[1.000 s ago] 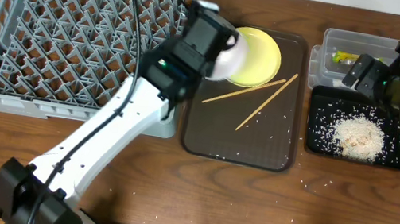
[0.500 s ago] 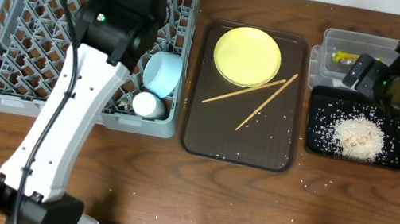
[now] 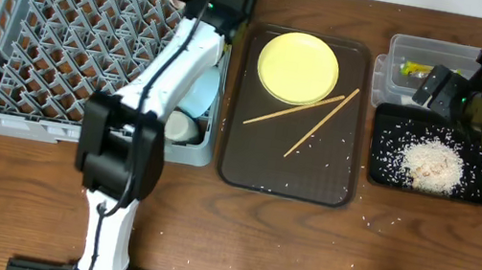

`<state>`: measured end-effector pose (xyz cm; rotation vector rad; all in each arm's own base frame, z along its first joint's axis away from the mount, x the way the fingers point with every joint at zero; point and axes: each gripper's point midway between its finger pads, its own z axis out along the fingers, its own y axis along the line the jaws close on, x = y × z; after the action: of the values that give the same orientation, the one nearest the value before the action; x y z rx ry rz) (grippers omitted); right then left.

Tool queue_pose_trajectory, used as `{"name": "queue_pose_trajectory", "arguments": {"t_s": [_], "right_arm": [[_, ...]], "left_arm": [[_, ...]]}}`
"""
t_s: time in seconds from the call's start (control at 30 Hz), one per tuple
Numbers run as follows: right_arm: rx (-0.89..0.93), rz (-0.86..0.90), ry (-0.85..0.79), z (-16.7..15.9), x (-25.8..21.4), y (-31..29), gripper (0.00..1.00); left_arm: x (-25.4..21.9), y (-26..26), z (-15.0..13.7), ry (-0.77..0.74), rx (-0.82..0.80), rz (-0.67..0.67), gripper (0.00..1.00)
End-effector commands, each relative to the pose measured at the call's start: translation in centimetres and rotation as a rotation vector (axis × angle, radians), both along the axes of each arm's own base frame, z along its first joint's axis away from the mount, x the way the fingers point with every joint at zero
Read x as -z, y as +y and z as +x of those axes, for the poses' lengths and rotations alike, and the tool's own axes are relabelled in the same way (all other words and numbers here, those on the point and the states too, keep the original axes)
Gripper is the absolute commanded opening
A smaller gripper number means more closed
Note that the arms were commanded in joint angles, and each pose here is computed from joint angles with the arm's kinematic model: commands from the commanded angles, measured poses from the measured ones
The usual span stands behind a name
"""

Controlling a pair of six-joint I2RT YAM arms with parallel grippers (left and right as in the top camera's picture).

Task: Sort waste into correct bins and load items into the dishwasher
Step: 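Carry the pink bowl left and set it in the dish rack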

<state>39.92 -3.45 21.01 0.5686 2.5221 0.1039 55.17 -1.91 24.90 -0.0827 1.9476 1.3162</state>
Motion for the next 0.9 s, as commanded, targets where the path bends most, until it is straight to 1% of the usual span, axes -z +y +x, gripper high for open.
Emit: {"name": "queue_pose_trajectory", "arguments": {"t_s": [0.0,0.2,0.43,0.7,0.87], "right_arm": [[0.017,-0.002,-0.002,0.0,-0.1,-0.2,0.99],[0.017,-0.002,-0.001,0.0,-0.1,-0.2,0.99],[0.017,-0.002,-0.001,0.0,-0.1,-0.2,0.99],[0.017,-0.002,-0.002,0.0,-0.1,-0.2,0.99],[0.017,-0.002,-0.002,0.0,-0.1,-0.2,0.99]], "left_arm": [[0.6,1.2,-1.1,-0.054,-0.132,0.056,0.08],[2.9,0.5,-0.9,-0.061,-0.130,0.047,0.08],[4.0,-1.3,-1.5,-0.075,-0.103,0.029,0.07],[5.3,-0.4,-1.9,-0.073,-0.121,0.023,0.07],[6.9,-0.6,-1.6,-0.038,-0.097,0.010,0.07]]}}
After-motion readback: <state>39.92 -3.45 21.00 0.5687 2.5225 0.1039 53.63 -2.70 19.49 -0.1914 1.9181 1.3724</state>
